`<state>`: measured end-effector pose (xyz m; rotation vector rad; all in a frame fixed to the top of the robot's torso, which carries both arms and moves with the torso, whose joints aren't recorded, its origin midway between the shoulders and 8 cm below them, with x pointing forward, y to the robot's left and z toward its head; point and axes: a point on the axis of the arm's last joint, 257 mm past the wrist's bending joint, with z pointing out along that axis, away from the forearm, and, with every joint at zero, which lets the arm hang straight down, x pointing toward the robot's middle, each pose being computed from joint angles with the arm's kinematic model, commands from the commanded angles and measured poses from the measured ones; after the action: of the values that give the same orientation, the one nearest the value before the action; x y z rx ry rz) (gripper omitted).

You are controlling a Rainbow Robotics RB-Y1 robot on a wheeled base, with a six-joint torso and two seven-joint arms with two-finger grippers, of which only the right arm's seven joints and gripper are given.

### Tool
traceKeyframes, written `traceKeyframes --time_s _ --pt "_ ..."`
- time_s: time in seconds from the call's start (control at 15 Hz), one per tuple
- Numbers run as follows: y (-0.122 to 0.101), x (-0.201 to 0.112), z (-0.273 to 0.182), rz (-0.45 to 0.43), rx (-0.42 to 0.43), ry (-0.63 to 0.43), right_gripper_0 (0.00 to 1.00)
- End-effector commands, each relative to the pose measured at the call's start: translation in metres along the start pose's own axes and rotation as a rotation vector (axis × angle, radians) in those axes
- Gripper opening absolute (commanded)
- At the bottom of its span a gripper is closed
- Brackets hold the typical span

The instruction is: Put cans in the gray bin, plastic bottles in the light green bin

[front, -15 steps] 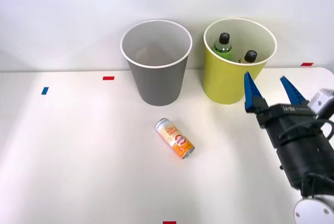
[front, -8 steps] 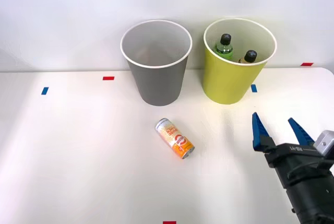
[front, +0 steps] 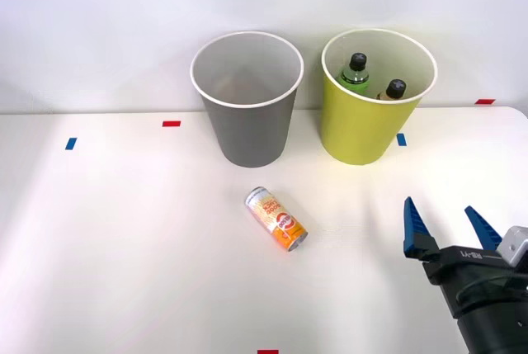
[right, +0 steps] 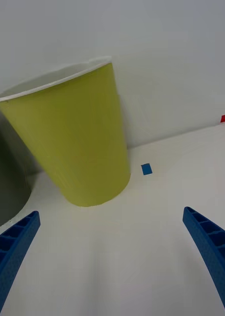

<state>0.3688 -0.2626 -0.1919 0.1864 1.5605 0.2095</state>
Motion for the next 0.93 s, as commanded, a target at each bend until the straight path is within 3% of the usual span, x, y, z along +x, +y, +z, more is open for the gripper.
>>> traceKeyframes --time_s 0.07,0.27,0.67,0.93 --pt "-0.013 0.013 -0.014 -0.143 0.057 0.026 1.00" --pt "-0.017 0.022 -0.029 -0.208 0.100 0.037 1.00" --pt "-0.001 0.059 -0.047 -0.114 0.041 0.007 1.00" --pt "0.006 0.084 -0.061 0.022 -0.014 0.002 1.00"
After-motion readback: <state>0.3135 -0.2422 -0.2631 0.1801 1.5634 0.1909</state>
